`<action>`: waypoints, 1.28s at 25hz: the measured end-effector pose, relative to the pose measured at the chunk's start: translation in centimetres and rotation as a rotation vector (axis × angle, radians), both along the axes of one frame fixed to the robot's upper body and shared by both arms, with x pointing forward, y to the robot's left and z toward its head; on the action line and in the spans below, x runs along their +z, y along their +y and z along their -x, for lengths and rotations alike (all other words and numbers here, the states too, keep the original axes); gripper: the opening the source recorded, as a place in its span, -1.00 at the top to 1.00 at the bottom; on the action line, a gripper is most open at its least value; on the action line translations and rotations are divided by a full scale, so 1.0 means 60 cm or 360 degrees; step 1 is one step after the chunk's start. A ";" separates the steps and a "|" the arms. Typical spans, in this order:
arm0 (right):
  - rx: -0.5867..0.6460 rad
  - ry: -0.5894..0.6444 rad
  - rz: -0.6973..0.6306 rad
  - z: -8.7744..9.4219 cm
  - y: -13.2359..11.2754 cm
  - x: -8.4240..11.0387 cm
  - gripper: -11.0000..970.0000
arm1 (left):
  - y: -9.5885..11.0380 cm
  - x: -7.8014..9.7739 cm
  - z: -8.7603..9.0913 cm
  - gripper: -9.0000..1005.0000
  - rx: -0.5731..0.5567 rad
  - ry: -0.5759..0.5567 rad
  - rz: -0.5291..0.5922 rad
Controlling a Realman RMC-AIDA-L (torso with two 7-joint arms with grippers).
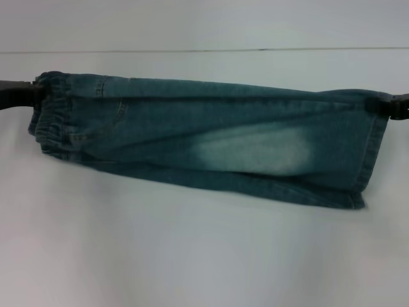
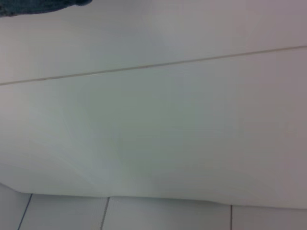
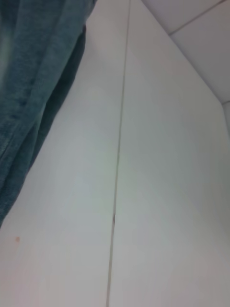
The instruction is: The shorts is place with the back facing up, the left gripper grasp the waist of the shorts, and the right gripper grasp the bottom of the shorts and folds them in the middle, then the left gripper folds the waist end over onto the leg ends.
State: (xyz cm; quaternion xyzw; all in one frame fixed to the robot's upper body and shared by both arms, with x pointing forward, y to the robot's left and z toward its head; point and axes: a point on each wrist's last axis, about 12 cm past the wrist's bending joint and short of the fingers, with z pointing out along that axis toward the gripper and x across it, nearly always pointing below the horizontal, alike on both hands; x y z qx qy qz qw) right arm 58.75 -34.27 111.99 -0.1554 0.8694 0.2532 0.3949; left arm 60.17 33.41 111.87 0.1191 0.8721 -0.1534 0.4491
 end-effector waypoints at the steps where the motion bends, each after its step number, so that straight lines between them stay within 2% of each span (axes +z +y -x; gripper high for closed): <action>1: -0.0007 -0.0003 0.0002 -0.002 0.001 -0.001 0.88 | -0.001 -0.001 -0.001 0.90 0.0003 -0.0001 -0.0007; 9: -0.0063 -0.0008 0.0036 -0.014 0.007 -0.013 0.88 | -0.017 -0.017 -0.009 0.90 0.0024 -0.0003 -0.0072; 12: -0.0049 -0.0007 0.0052 -0.016 0.011 -0.014 0.82 | -0.021 -0.021 -0.013 0.90 0.0029 0.0002 -0.0081; 22: -0.0048 -0.0012 0.0124 -0.030 0.039 -0.023 0.59 | -0.053 -0.019 -0.035 0.70 -0.0002 -0.0076 -0.0233; 27: -0.0024 -0.0013 0.0177 -0.028 0.033 -0.016 0.12 | -0.056 -0.015 -0.037 0.48 -0.0019 -0.0091 -0.0241; 32: 0.0001 -0.0078 0.0156 -0.009 0.016 -0.004 -0.12 | -0.045 -0.004 -0.019 0.19 -0.0102 -0.0139 -0.0146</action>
